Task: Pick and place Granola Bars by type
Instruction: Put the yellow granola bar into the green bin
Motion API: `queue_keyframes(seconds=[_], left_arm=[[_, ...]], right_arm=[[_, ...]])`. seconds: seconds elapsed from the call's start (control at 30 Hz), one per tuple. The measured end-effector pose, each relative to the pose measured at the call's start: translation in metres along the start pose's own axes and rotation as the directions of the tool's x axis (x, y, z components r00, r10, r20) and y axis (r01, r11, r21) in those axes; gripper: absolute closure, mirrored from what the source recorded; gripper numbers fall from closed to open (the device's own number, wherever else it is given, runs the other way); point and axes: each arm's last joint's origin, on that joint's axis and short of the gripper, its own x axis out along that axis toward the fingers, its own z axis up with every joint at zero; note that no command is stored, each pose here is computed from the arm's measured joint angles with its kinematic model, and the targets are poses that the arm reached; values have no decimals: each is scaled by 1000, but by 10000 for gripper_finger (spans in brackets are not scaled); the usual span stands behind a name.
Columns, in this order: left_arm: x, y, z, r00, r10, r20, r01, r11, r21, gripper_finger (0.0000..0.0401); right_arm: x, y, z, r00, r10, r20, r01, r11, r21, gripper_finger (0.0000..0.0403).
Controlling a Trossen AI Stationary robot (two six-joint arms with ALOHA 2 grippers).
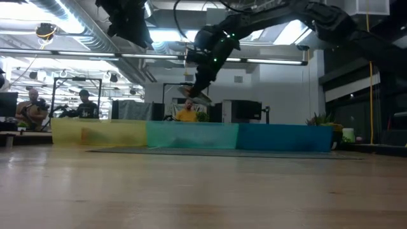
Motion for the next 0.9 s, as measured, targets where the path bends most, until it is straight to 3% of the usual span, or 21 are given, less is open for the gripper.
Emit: queue_keyframes(seconds=[0.23,0.53,0.9], left_arm=[[0,0,0,1000,-1,-1,1,1000,-26,233],[0,-1,0,1000,-2,0,2,999,-38,233],[0,-1,0,1000,2,0,-2,999,-48,233]], right_arm=[[19,5,-17,992,79,-97,-70,993,94,382],[43,9,-47,941,212,-265,-170,970,172,382],[57,10,-53,941,245,-232,-207,962,178,382]])
